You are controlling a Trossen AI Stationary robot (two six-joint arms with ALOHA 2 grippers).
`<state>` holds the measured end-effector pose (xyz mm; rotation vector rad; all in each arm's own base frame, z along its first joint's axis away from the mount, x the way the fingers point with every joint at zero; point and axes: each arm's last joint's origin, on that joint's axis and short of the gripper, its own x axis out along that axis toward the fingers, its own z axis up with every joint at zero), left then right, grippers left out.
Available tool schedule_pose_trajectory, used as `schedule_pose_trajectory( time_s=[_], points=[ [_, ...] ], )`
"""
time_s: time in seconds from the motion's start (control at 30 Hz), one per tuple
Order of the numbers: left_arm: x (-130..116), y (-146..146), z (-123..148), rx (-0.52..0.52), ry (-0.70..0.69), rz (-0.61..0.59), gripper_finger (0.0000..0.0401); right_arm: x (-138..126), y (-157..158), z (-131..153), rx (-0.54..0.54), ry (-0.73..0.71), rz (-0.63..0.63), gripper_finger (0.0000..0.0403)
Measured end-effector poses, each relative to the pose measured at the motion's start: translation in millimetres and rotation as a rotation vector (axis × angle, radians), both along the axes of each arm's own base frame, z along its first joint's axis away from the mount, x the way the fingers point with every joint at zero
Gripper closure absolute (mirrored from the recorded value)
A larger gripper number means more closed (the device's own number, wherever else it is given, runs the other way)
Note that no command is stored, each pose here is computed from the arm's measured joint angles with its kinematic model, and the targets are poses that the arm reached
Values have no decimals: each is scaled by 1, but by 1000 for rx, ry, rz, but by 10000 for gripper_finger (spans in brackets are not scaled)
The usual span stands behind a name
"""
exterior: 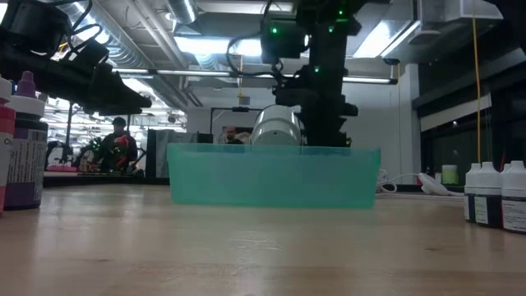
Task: Pick & Place food coloring
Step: Put the bottom small black food coloring bottle into the green bin
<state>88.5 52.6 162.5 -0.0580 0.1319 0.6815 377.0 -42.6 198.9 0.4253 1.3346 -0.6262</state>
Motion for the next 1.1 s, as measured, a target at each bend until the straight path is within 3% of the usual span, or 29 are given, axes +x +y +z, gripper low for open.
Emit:
schedule_pose_trajectory(
  time_s=[0.27,0.63,1.1],
  points=[
    [0,0,0,0,0,0,40,-5,-3,-18,2,-2,-26,347],
    [0,0,0,0,0,0,40,-5,-9,-22,-1,4,-41,318],
    [0,0,0,0,0,0,40,-6,-10,-21,-39,4,-68,313]
  ],
)
